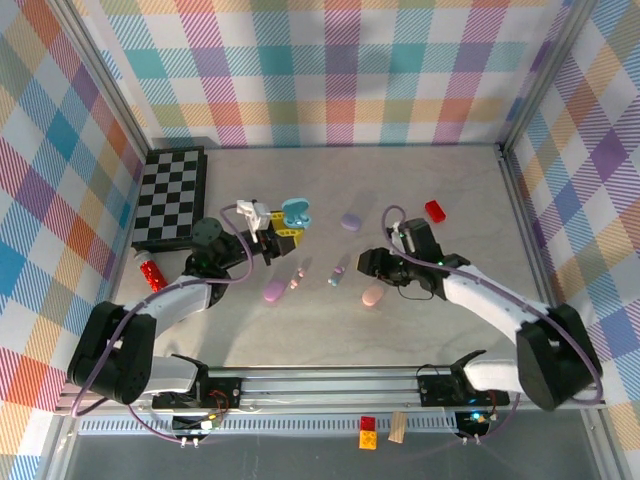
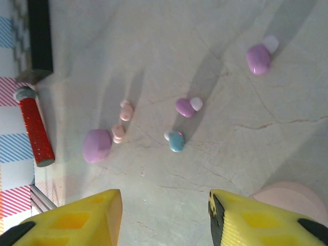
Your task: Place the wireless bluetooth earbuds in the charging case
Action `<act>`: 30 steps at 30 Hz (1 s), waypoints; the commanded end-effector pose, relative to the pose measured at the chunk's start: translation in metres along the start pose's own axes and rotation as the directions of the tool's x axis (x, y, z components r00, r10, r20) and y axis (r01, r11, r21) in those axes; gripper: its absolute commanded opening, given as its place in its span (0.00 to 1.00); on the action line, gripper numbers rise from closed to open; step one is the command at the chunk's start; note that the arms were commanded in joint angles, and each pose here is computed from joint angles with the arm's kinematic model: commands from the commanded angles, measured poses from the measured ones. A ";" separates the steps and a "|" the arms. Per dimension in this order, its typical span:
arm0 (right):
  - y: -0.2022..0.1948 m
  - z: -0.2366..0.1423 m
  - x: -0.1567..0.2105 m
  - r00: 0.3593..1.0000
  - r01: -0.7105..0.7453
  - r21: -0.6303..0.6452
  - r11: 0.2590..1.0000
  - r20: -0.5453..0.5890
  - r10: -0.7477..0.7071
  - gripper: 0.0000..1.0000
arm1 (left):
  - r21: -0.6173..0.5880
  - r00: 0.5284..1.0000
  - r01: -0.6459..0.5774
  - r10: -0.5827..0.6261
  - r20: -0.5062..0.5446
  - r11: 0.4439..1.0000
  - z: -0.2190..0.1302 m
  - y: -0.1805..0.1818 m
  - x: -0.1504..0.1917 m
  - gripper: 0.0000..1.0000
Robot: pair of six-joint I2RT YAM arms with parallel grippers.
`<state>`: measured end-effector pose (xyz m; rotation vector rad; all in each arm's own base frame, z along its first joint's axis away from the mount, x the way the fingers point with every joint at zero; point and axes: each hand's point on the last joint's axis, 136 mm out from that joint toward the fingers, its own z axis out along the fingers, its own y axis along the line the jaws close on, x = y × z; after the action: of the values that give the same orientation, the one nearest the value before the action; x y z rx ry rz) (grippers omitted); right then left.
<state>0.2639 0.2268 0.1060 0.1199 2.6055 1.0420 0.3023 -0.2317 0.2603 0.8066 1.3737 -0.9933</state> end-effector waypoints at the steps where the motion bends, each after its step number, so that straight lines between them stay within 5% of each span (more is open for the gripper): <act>1: 0.021 0.023 0.002 0.997 0.010 -0.068 0.998 -0.071 -0.015 0.48 | 0.006 0.996 -0.059 0.058 0.071 0.998 -0.010 -0.007 -0.025 0.37; 12: 0.020 0.094 0.006 0.977 0.076 -0.021 0.997 -0.199 -0.078 0.48 | -0.009 0.993 -0.073 0.073 0.087 0.997 -0.018 -0.012 -0.035 0.37; 30: 0.021 0.107 0.038 0.949 0.097 -0.009 0.995 -0.302 -0.095 0.48 | -0.039 0.994 -0.071 0.074 0.079 0.997 -0.022 -0.011 -0.040 0.37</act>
<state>0.2756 0.3098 0.0313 -0.1276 2.8294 1.0635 0.2861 -0.2183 0.2910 0.7827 1.3074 -0.9604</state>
